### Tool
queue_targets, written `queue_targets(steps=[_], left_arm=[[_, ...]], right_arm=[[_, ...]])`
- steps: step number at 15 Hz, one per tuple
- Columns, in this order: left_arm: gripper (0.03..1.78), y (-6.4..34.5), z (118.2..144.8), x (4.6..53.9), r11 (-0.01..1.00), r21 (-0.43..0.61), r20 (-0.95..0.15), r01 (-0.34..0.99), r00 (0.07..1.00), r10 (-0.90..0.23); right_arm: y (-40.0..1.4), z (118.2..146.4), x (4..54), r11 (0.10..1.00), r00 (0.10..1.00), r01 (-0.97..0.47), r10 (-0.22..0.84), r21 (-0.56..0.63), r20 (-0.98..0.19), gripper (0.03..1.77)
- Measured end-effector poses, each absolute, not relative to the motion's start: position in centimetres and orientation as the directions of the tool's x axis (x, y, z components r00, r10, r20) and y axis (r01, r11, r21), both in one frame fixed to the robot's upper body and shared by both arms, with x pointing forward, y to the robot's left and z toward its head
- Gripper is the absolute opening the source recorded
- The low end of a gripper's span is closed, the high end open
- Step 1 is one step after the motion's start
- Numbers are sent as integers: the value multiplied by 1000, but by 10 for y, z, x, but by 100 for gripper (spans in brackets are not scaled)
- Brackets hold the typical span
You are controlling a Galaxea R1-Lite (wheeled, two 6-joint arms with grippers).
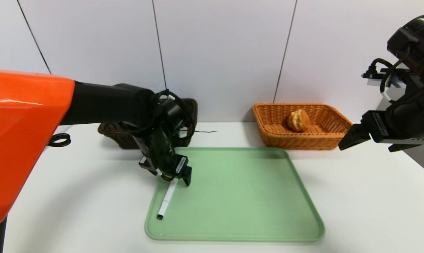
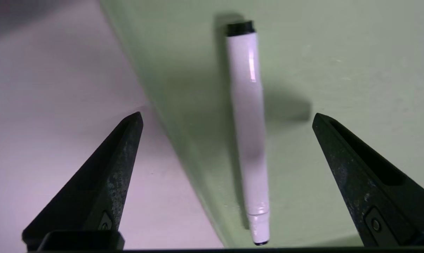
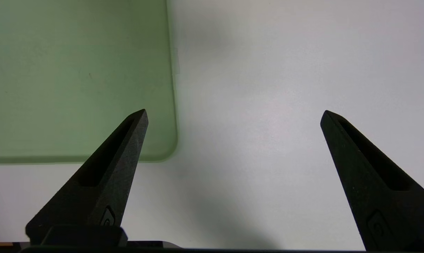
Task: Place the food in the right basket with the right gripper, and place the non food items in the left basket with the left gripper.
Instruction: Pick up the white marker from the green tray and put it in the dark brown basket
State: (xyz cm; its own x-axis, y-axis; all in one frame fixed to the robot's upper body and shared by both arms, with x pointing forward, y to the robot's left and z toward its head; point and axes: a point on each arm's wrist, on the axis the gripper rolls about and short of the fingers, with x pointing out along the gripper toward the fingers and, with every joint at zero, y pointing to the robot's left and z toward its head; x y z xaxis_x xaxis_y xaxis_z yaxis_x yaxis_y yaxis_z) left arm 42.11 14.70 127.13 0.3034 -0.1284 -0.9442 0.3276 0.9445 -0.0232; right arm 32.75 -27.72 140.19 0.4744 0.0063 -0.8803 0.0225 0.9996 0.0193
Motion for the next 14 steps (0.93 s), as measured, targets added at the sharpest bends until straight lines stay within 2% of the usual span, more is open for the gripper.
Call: queue_targets(steps=[6,12,14], left_arm=[[170,155,1274,420,952,0,-950,305,297,-95],[170,146,1318,394,934,-18,-907,356,387,-165],[170,144,1324,390,931,-32,-899,363,396,-186]], right_arm=[[-273,1403,327,1000,480,7,16,22,-877,170],[-274,1403,326,1000,479,8,16,22,-878,170],[-274,1403,326,1000,479,8,15,22,-878,170]])
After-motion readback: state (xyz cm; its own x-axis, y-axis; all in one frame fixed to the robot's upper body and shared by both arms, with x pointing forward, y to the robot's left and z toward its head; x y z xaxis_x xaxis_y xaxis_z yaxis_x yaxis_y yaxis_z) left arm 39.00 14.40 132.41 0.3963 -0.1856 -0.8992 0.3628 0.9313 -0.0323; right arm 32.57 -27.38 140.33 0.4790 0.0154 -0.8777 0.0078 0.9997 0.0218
